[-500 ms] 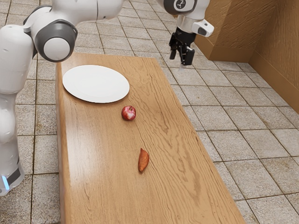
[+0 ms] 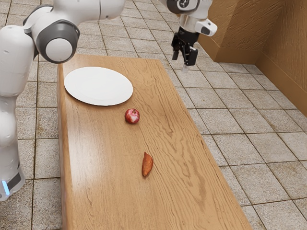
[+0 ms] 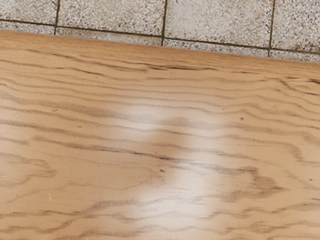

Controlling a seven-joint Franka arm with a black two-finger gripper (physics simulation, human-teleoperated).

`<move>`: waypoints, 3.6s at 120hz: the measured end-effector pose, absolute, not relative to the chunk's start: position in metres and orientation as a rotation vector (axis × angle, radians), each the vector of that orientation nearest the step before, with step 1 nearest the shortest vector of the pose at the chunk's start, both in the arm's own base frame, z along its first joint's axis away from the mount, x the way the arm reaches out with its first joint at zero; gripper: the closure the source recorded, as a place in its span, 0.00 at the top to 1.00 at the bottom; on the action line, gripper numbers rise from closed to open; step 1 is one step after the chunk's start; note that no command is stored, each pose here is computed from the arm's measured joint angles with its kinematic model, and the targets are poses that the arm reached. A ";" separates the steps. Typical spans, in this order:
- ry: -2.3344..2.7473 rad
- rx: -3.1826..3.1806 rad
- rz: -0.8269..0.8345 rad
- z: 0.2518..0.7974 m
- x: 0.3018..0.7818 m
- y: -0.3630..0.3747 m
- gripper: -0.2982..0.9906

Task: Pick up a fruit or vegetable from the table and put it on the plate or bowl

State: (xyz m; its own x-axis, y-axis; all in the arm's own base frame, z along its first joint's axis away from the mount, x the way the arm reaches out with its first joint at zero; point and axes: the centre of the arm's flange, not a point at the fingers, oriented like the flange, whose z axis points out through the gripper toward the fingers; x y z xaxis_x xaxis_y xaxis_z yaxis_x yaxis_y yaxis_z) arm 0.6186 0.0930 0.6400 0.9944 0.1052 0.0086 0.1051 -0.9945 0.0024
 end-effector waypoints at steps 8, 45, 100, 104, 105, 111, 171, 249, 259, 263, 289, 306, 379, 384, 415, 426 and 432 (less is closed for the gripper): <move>0.164 3.133 0.006 0.638 0.619 0.093 0.77; 0.134 3.128 -0.114 0.622 0.593 0.092 0.77; -0.054 3.158 -0.131 0.565 0.511 0.060 0.77; -0.065 3.160 -0.115 0.564 0.510 0.059 0.77; -0.069 3.161 -0.111 0.564 0.510 0.059 0.77; -0.089 3.164 -0.089 0.563 0.510 0.055 0.77; -0.153 3.140 -0.063 0.490 0.478 0.045 0.77; -0.142 3.113 -0.197 0.441 0.468 0.054 0.77; -0.134 3.108 -0.214 0.435 0.467 0.057 0.77; -0.133 3.107 -0.220 0.433 0.468 0.057 0.77; -0.126 3.097 -0.215 0.424 0.473 0.058 0.77; -0.116 3.098 -0.196 0.421 0.476 0.062 0.77; -0.101 3.103 -0.145 0.410 0.485 0.070 0.54; -0.101 3.105 -0.143 0.410 0.485 0.070 0.53; -0.110 3.125 -0.079 0.435 0.493 0.070 0.52; -0.088 3.133 -0.077 0.444 0.494 0.081 0.52; -0.067 3.136 -0.085 0.446 0.493 0.090 0.52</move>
